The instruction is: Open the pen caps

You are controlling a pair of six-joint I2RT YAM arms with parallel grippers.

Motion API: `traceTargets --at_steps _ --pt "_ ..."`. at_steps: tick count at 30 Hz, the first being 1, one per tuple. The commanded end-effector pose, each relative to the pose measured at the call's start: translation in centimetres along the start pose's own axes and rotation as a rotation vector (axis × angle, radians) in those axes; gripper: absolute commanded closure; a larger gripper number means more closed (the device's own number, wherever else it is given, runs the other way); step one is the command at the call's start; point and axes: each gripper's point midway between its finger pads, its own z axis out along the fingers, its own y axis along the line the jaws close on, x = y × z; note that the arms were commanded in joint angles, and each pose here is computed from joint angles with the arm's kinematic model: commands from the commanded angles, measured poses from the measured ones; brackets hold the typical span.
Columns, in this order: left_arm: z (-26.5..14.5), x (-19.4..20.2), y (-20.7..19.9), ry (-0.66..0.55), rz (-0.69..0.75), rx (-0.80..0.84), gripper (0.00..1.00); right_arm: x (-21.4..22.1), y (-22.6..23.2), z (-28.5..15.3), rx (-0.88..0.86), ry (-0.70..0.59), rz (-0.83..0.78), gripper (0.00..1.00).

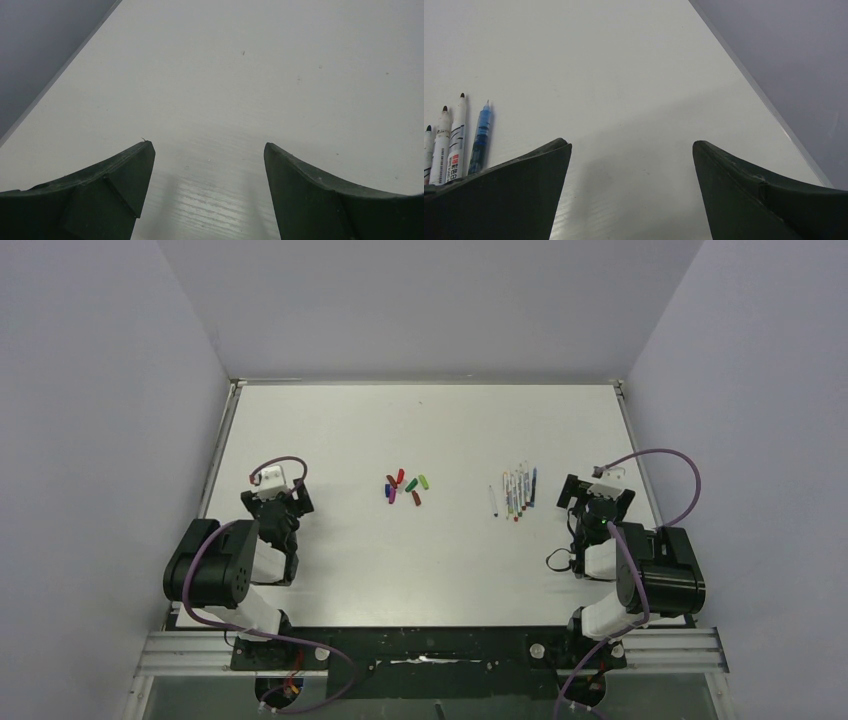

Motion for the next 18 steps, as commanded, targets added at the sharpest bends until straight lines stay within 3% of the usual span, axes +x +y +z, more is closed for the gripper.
traceTargets --at_steps 1,18 --pt "0.71 -2.25 -0.34 -0.077 -0.015 0.015 0.19 -3.17 0.19 0.66 0.0 -0.11 0.026 0.02" --pt "1.02 -2.12 -0.34 -0.062 -0.022 0.043 0.19 -3.17 0.2 0.65 0.0 -0.11 0.025 0.02"
